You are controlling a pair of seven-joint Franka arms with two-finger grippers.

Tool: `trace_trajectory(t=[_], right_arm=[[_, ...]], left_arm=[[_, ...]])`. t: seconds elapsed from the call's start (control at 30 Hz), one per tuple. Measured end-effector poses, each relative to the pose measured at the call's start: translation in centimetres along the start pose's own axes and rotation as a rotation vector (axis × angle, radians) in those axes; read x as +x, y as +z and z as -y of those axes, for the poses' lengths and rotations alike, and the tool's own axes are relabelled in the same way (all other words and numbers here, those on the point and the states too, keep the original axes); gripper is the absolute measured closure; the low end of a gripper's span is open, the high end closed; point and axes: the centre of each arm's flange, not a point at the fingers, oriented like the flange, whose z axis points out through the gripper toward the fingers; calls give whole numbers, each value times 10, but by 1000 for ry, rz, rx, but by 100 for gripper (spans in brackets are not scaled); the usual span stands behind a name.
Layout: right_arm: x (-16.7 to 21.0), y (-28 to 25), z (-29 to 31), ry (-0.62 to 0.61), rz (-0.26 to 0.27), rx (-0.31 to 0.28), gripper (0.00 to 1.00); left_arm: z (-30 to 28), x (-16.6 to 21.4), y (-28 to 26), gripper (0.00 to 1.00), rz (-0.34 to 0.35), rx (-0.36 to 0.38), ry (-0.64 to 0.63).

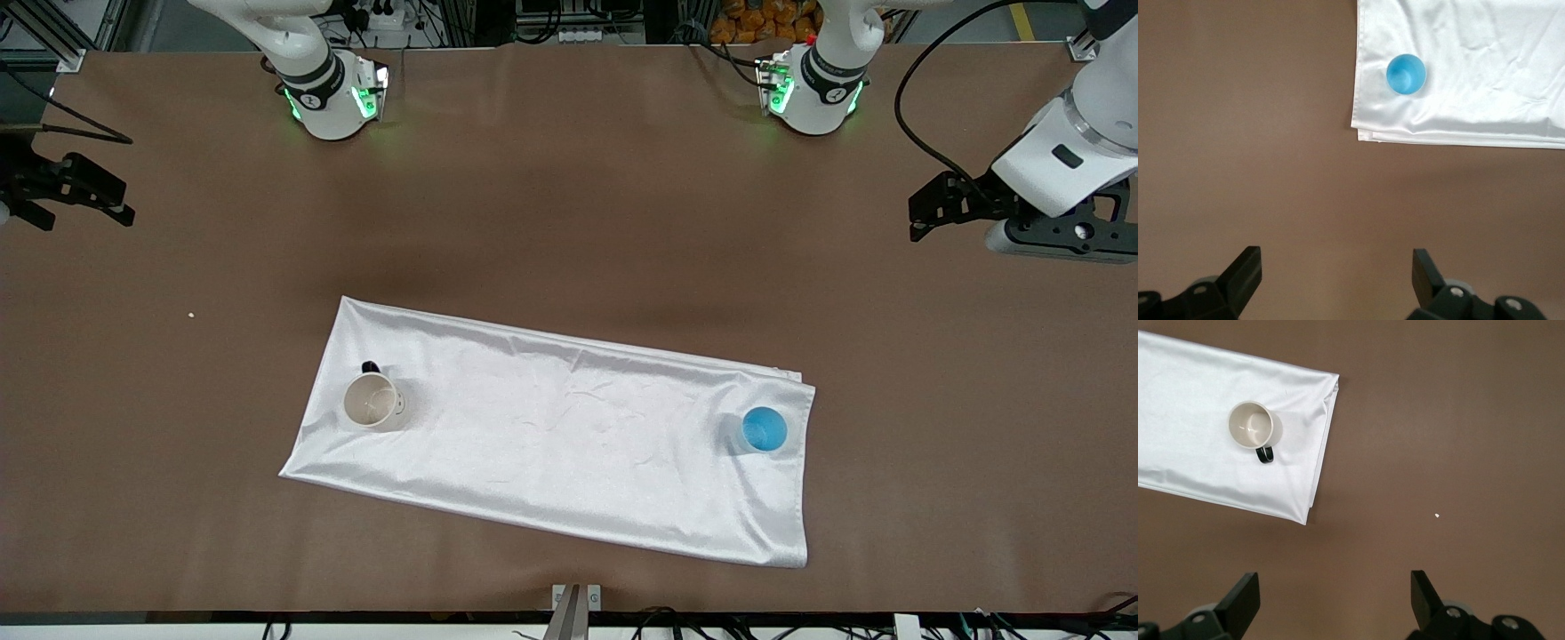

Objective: Place blue cup into white mug on table

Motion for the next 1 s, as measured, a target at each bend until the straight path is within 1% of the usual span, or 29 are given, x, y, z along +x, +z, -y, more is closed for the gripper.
trace_trajectory(t=[0.13, 0.23, 1.0], right_arm=[[3, -3, -2, 3, -29, -4, 0], [4, -3, -5, 7, -40, -5, 0], [5, -6, -11, 18, -48, -6, 0]], left_arm=[[0, 0, 0, 0, 0, 0, 0], [0, 0, 0, 0, -1, 0, 0], [-2, 1, 1, 0, 2, 0, 4]])
